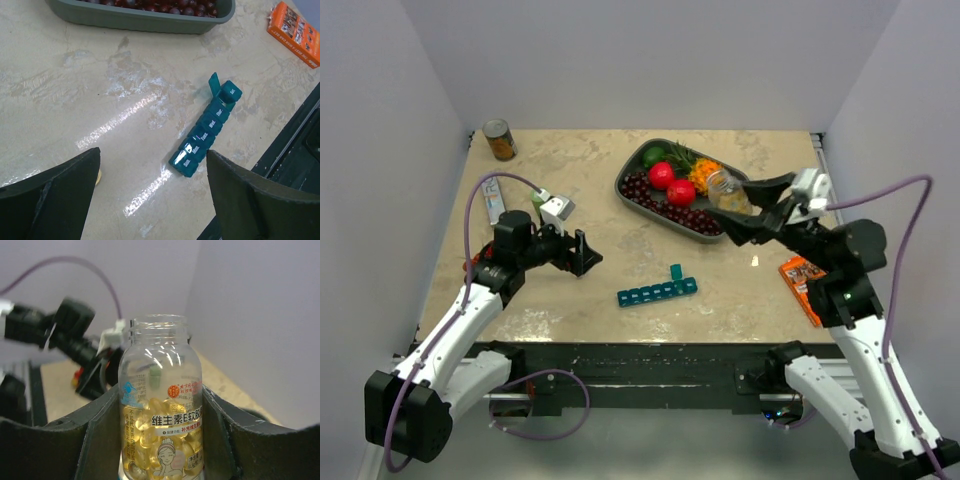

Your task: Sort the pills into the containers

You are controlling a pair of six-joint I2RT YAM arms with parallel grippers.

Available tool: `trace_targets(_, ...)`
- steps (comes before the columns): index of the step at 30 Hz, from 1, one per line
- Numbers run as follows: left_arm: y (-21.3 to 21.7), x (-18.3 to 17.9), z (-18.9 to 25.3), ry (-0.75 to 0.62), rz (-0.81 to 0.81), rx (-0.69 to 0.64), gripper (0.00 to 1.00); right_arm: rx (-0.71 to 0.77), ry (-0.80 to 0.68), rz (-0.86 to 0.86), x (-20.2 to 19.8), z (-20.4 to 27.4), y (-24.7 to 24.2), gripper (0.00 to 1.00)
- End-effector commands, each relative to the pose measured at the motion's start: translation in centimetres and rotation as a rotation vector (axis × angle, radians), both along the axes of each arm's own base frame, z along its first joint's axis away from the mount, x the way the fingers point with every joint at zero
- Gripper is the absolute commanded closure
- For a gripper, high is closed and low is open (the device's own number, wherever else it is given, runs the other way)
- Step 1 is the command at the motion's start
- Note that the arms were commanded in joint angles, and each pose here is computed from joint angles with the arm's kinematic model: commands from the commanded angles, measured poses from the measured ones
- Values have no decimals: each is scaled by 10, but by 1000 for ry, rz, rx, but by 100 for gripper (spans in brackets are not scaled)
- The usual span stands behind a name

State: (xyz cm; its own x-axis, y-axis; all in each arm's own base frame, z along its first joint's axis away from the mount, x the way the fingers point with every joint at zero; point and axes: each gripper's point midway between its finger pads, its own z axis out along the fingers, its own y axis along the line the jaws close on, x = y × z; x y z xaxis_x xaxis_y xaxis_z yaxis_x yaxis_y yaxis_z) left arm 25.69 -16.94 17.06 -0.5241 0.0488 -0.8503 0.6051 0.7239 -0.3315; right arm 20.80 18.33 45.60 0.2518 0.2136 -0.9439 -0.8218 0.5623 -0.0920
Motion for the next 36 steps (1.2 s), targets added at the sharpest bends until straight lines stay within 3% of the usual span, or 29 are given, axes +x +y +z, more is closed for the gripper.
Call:
trace_targets(1, -5, 4, 12, -72, -37, -8, 9, -269, -60, 254, -21, -73, 26, 100)
trace_targets(5, -5, 3, 9, -60, -39, -6, 9, -363, 50, 330, -20, -145, 30, 100)
trace_targets(14, -8, 3, 2, -39, -49, 0, 9, -583, 130, 412, -18, -266, 23, 100)
trace_targets(23, -9, 3, -2, -25, -52, 0, 10, -748, 113, 355, -6, -327, 7, 100)
trace_targets(36, -10, 2, 2, -37, -59, -6, 10, -935, 133, 308, 1, -376, -16, 100)
